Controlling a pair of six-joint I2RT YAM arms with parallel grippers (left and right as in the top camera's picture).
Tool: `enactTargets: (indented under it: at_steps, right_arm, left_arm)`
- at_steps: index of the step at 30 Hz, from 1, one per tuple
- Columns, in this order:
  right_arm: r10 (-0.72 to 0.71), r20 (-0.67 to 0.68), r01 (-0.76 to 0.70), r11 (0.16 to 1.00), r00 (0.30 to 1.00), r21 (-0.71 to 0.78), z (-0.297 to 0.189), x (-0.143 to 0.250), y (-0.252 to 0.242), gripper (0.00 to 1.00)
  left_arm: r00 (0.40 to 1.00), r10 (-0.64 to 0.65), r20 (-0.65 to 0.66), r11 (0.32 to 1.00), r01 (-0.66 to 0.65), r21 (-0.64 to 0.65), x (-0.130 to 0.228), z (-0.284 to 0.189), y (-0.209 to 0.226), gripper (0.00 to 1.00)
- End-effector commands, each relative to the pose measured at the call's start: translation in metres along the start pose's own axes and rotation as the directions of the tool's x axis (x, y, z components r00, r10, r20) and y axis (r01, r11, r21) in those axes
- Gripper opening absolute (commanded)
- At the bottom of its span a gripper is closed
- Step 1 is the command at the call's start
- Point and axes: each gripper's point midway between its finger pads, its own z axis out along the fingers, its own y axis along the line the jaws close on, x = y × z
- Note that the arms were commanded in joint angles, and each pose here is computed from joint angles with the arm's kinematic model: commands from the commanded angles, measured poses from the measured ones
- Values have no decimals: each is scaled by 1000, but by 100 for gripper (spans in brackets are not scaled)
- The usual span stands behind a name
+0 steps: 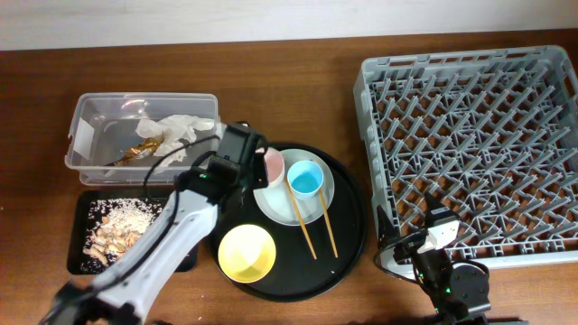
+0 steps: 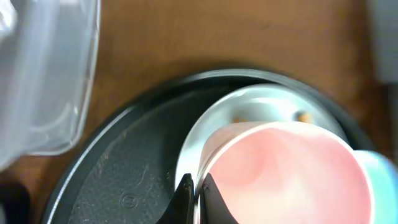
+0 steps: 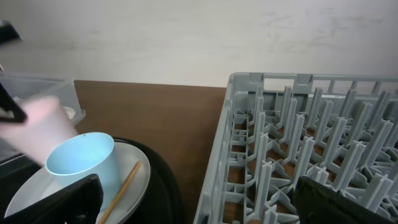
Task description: Sort waste into correct bins and load items into the dishwasher rack
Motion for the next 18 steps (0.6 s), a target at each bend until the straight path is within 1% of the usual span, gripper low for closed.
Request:
enactTargets:
  at_steps: [1,4,8,9,13,18]
  right_arm:
    - [9,-10,-9,1000,1000,1,0,4,-1,99]
    - [9,-10,-9,1000,1000,1,0,4,-1,99]
    - [9,-11,-9,1000,1000,1,0,4,-1,99]
    - [9,-11,-9,1000,1000,1,0,4,-1,99]
    - [9,-12,-9,1000,1000,1,0,4,-1,99]
    - [9,-12,-9,1000,1000,1,0,4,-1,99]
  left_arm:
    - [990,-17,140,996,6,84,-41,-51,-16,0]
    - [981,-31,191,991,5,136,-55,-84,-23,0]
    - [981,-57,184,967,9,255,-63,-112,-33,0]
    - [984,-68,164,947,11,322,-65,-119,-39,0]
    - [993,-97,71,862,48,505,-65,-132,-44,0]
    - [993,-121,-7,735,94,671,-70,-154,-40,0]
